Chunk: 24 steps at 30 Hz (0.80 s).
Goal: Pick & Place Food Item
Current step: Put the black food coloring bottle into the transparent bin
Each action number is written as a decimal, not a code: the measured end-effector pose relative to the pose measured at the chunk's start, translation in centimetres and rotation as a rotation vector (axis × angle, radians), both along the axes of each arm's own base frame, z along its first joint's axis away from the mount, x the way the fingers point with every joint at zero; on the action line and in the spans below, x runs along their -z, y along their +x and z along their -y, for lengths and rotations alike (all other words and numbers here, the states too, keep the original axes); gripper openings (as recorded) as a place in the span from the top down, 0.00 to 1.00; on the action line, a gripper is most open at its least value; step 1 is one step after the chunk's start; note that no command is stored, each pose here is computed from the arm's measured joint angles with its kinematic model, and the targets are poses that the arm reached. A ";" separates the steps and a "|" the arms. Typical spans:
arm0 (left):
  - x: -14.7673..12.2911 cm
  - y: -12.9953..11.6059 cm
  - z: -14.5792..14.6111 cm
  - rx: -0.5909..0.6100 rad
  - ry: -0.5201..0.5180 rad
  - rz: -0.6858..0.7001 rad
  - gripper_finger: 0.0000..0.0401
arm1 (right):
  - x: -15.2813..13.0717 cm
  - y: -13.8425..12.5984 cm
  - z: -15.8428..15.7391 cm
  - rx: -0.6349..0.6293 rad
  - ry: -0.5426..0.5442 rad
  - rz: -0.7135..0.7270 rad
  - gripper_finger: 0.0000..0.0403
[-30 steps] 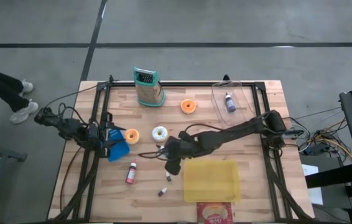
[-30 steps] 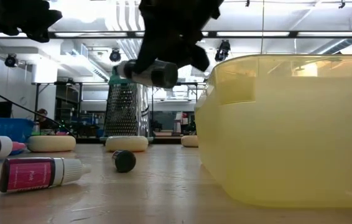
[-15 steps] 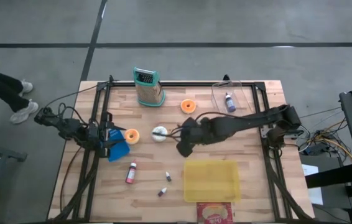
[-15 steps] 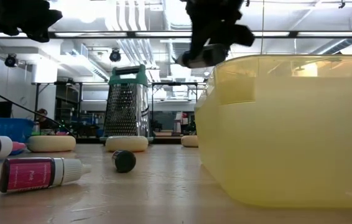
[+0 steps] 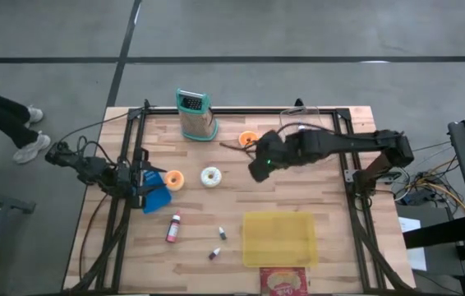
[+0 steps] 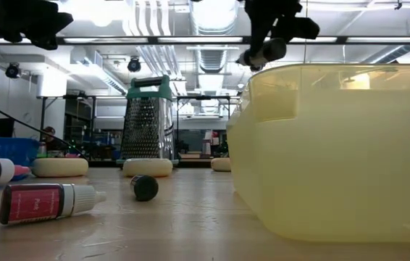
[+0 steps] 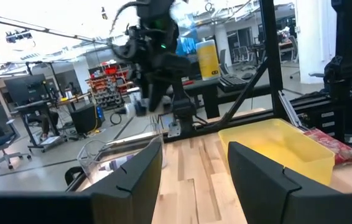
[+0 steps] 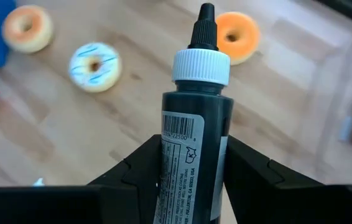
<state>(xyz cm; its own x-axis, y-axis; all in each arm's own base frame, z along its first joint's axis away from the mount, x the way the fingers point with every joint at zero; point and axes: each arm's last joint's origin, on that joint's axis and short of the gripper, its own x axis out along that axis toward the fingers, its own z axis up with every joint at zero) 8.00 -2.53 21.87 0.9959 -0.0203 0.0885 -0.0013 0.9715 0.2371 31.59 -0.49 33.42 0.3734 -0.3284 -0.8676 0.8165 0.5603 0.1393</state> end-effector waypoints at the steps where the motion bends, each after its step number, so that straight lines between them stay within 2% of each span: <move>1: 0.0 0.0 0.0 -0.001 0.000 -0.001 0.53 | -0.2 -0.4 0.5 0.017 0.000 -0.008 0.64; 7: 0.0 0.0 0.0 -0.002 0.000 -0.001 0.53 | -1.2 -2.9 4.0 0.135 -0.002 -0.074 0.64; 12: 0.0 0.0 0.0 -0.002 0.000 -0.001 0.53 | -1.8 -4.2 6.9 0.224 -0.059 -0.094 0.64; 17: 0.0 0.0 0.0 -0.002 0.000 -0.001 0.53 | -2.2 -5.8 9.8 0.244 -0.104 -0.138 0.64; 24: 0.0 0.0 0.0 -0.003 0.000 -0.001 0.53 | -1.9 -7.5 13.1 0.255 -0.115 -0.239 0.64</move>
<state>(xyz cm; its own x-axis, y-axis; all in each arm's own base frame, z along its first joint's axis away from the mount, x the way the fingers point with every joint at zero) 8.01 -2.53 21.86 0.9960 -0.0176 0.0875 -0.0037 0.9714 0.2373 24.08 -13.55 35.33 0.0577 -0.4853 -0.8724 0.9337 0.3355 -0.1249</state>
